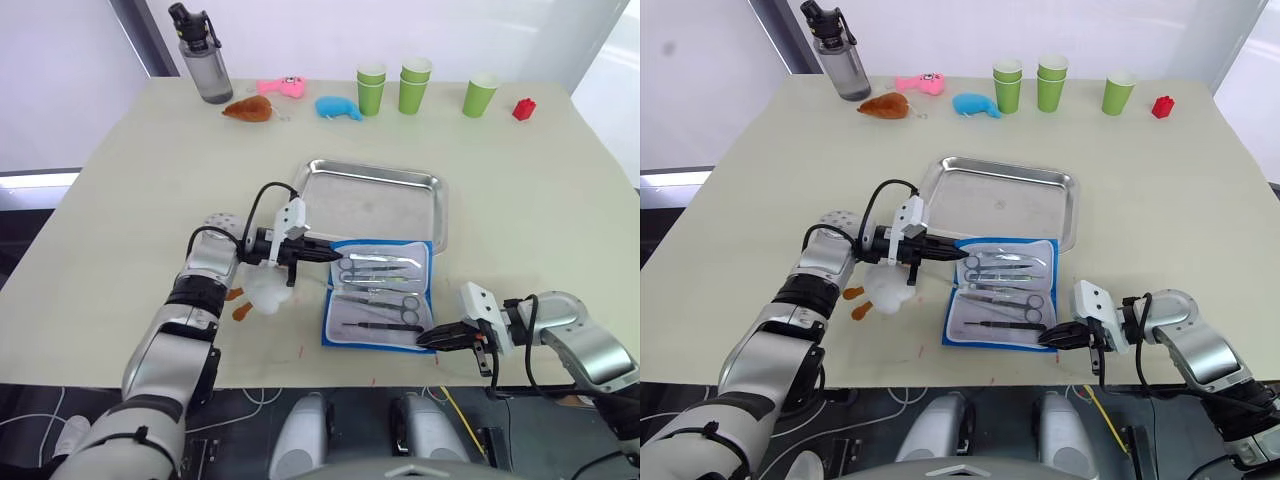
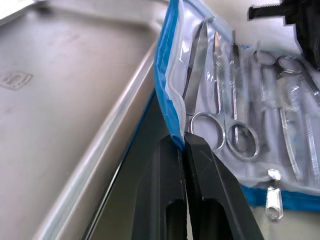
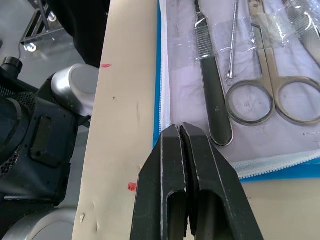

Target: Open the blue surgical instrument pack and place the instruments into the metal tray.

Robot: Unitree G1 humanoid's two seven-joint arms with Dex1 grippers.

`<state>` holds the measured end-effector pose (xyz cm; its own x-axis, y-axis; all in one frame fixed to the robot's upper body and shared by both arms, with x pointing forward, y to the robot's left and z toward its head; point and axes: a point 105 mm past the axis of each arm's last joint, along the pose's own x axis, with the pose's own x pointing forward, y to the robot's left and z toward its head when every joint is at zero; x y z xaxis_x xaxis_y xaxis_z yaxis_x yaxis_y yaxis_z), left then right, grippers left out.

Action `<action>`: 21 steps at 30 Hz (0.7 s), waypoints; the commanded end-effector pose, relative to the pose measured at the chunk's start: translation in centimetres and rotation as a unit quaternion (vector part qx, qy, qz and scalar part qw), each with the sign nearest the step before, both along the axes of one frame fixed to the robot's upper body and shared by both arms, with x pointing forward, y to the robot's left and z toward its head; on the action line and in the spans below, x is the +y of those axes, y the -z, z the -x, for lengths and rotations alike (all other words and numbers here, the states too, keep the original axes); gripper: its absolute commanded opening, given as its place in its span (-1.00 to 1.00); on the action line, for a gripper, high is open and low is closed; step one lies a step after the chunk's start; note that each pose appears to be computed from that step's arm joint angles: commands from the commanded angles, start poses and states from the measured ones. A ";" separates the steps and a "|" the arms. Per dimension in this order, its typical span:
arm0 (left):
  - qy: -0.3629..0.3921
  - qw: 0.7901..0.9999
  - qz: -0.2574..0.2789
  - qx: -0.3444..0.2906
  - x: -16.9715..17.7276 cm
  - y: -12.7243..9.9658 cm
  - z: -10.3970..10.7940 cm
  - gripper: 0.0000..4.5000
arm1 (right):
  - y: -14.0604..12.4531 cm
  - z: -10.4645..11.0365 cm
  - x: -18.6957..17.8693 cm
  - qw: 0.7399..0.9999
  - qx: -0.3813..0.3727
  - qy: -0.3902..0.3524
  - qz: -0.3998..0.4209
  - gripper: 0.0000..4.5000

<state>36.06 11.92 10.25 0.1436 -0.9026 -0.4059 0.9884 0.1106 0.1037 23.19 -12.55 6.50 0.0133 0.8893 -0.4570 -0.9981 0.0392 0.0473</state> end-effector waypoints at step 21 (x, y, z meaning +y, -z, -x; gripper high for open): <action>-0.047 0.997 -0.021 0.053 -0.8 1.6 -1.0 -1.00 | 1.2 0.7 0.3 1.000 0.021 0.004 0.006 -0.98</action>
<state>37.17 10.48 9.43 0.1745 -0.8924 -0.4161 0.9845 0.1650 0.0591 23.16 -12.41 6.25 0.0255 0.8916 -0.4520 -0.9972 0.0542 0.0506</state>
